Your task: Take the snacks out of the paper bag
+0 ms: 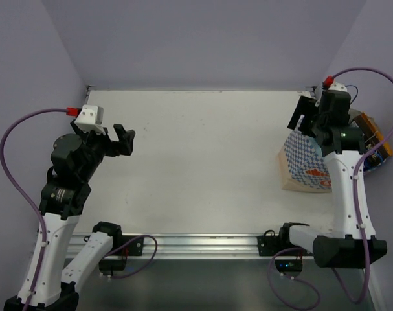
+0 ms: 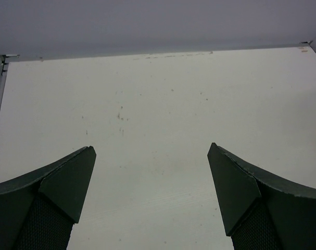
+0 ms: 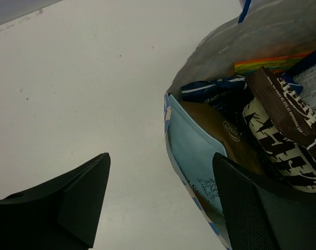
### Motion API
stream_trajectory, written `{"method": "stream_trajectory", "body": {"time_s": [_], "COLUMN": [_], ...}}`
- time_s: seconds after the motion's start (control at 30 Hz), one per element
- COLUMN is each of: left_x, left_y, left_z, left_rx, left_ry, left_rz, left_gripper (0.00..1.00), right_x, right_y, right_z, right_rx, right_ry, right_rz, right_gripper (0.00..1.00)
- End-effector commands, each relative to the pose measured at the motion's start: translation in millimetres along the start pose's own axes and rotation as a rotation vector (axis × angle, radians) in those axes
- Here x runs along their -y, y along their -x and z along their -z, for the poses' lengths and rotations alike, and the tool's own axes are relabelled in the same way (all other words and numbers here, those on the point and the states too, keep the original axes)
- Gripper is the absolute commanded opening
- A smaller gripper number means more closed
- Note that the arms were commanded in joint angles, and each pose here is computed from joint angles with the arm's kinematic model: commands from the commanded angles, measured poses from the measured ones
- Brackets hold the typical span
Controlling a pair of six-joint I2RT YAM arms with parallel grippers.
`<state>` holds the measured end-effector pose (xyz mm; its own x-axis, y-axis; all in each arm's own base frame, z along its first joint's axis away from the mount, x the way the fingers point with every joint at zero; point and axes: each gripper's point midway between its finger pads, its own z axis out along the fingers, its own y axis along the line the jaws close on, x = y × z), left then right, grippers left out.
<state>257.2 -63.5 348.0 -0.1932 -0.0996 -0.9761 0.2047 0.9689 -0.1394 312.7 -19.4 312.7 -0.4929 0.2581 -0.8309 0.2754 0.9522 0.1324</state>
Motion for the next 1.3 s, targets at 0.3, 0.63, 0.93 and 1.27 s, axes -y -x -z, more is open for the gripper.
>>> {"method": "stream_trajectory", "body": {"time_s": [0.3,0.63,0.93,1.27], "left_x": [14,17,17,16], "left_y": [-7,-7,-7,-5], "left_z": [-7,-6,-6,-4], "left_rx": [-0.014,-0.015,-0.015,-0.011], "left_ry": [-0.075,-0.091,-0.091,-0.084], "left_rz": [0.028,0.031,0.031,0.029], "left_gripper": [1.00,1.00,1.00,1.00], "right_x": [-10,-9,7,-20], "right_y": [-31,-46,-56,-60], "right_z": [-22,-40,-54,-54], "right_rx": [-0.161,-0.222,-0.257,-0.232], "right_ry": [0.084,0.070,-0.040,-0.036], "right_rz": [0.013,0.021,0.055,0.251], "right_gripper": [0.67,0.56,0.54,0.18]}}
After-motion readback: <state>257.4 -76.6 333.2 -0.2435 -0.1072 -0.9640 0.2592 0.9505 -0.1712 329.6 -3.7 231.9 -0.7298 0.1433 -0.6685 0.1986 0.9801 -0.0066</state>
